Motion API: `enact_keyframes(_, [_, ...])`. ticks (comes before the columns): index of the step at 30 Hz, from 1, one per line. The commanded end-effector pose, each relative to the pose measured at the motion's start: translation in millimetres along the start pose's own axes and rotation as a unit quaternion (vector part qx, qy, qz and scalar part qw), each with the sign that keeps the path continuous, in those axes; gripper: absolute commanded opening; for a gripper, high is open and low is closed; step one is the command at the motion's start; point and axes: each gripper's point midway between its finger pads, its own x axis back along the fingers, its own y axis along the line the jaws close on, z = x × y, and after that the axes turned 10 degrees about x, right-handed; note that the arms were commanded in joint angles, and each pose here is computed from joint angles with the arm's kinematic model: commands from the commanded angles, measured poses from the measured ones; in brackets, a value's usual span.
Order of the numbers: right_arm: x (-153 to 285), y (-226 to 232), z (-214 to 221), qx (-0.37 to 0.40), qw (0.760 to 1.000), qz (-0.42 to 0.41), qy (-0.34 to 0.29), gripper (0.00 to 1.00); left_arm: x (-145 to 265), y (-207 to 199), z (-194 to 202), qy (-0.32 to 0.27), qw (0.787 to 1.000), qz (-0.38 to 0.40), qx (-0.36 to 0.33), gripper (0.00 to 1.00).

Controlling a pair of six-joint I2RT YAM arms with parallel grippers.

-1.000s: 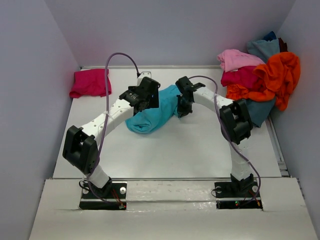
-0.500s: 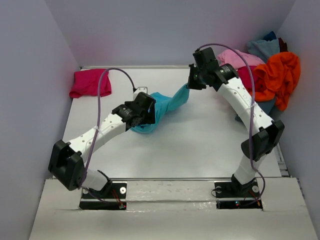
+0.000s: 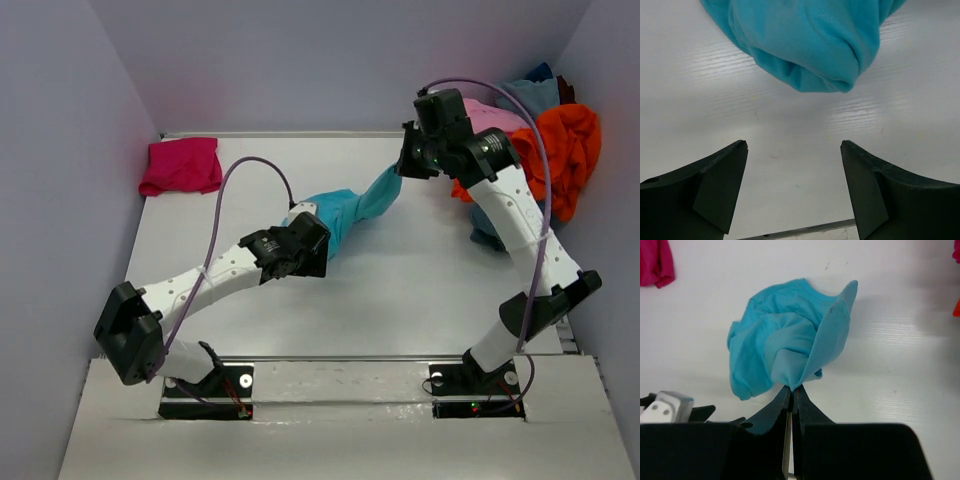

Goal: Fold and stack the t-shirts
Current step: Flatten the tshirt out

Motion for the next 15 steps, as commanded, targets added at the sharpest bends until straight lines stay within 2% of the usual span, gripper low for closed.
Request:
enact_keyframes(1, [62,-11,-31,-0.005,0.997,0.005,-0.079,0.07,-20,-3,17,0.024,0.999,-0.02,-0.018,0.87])
enact_keyframes(5, [76,-15,-32,-0.009,0.996,0.005,-0.088,0.07,-40,1,27,0.038,0.997,-0.053,-0.04,0.87])
enact_keyframes(15, [97,-15,-36,-0.011,0.995,-0.007,-0.098,0.07,-79,-48,14,0.031,0.996,-0.019,-0.078,0.87])
